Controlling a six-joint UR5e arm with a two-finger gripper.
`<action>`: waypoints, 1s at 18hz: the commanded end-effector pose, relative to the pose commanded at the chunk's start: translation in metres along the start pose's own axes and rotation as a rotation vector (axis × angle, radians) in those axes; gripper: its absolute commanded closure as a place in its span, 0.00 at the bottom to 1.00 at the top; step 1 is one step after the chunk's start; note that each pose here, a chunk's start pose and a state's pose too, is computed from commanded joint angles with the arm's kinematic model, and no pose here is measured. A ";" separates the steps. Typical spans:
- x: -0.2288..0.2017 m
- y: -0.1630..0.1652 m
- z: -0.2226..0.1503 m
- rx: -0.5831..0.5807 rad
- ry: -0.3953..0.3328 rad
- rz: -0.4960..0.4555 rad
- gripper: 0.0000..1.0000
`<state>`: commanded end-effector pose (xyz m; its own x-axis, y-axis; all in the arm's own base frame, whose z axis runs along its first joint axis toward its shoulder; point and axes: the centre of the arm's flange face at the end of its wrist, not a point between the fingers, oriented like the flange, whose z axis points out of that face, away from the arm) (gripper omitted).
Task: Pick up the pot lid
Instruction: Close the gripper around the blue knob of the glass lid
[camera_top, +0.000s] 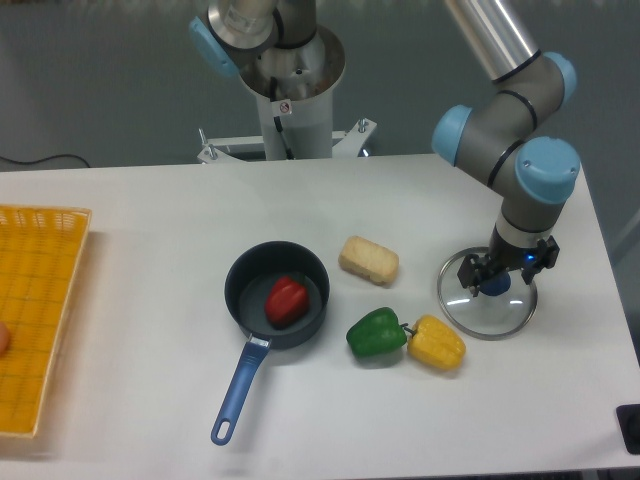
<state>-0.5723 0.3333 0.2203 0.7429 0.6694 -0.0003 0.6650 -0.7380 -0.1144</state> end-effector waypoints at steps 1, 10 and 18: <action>0.000 0.000 0.001 -0.001 0.001 0.000 0.00; 0.002 0.005 0.005 -0.034 -0.037 0.006 0.00; 0.005 0.006 0.010 -0.039 -0.034 -0.005 0.00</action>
<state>-0.5655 0.3332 0.2099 0.7368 0.6753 -0.0332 0.6718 -0.7368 -0.0762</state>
